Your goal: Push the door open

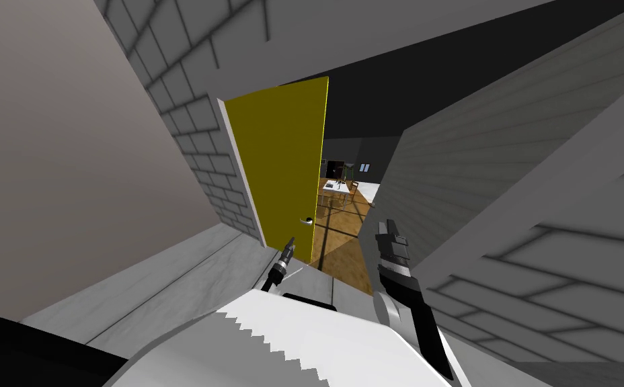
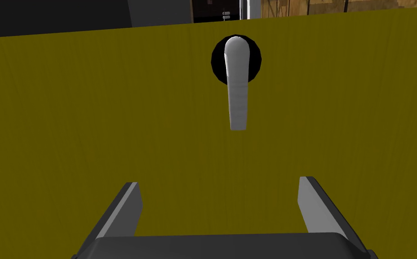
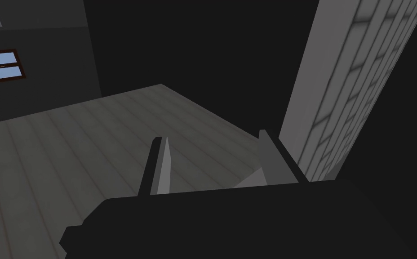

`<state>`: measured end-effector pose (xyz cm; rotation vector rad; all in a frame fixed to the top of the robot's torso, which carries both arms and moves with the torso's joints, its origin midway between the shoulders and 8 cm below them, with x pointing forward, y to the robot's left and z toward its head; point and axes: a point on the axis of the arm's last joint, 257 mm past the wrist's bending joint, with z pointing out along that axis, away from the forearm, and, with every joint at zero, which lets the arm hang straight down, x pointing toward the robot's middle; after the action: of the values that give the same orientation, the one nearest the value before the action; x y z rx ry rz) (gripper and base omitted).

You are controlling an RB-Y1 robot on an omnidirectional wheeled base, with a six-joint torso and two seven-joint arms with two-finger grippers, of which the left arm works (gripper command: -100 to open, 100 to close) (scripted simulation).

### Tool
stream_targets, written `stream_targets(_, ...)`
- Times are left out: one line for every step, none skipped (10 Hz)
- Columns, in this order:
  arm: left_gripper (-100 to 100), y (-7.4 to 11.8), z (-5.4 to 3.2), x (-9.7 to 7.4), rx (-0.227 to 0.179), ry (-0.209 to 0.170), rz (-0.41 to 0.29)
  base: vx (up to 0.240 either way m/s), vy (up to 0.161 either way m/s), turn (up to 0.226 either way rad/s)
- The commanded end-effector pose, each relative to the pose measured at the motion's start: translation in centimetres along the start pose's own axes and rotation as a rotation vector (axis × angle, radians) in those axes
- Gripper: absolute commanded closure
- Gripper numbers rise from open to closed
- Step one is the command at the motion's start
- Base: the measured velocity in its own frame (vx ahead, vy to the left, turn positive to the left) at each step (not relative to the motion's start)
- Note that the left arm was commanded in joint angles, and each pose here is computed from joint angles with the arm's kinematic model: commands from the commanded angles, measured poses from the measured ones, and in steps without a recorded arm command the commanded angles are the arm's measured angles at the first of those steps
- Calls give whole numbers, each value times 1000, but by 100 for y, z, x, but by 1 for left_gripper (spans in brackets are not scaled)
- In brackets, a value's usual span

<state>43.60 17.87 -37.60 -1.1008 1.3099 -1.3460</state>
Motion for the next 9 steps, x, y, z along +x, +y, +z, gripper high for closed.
stream_targets(-100, 71, -10, 24, -14, 4, -2, 109, 10, -32)
stream_targets(-100, 120, -19, 42, -24, 6, -3, 129, 28, -38)
stream_targets(-100, 152, -25, 55, -31, 8, -4, 107, 28, -30)
stream_targets(-100, 124, -23, 41, -26, 7, -3, 42, 11, -5)
stream_targets(-100, 133, -15, 10, -28, 4, 2, 100, -10, -26)
stream_targets(-100, 135, -12, 3, -28, 3, 3, 170, -23, -24)
stream_targets(-100, 138, -6, -11, -29, 1, 4, 195, -24, -19)
stream_targets(-100, 142, 1, -25, -30, -2, 6, 211, -45, -26)
stream_targets(-100, 145, 9, -35, -31, -4, 7, 194, -46, -25)
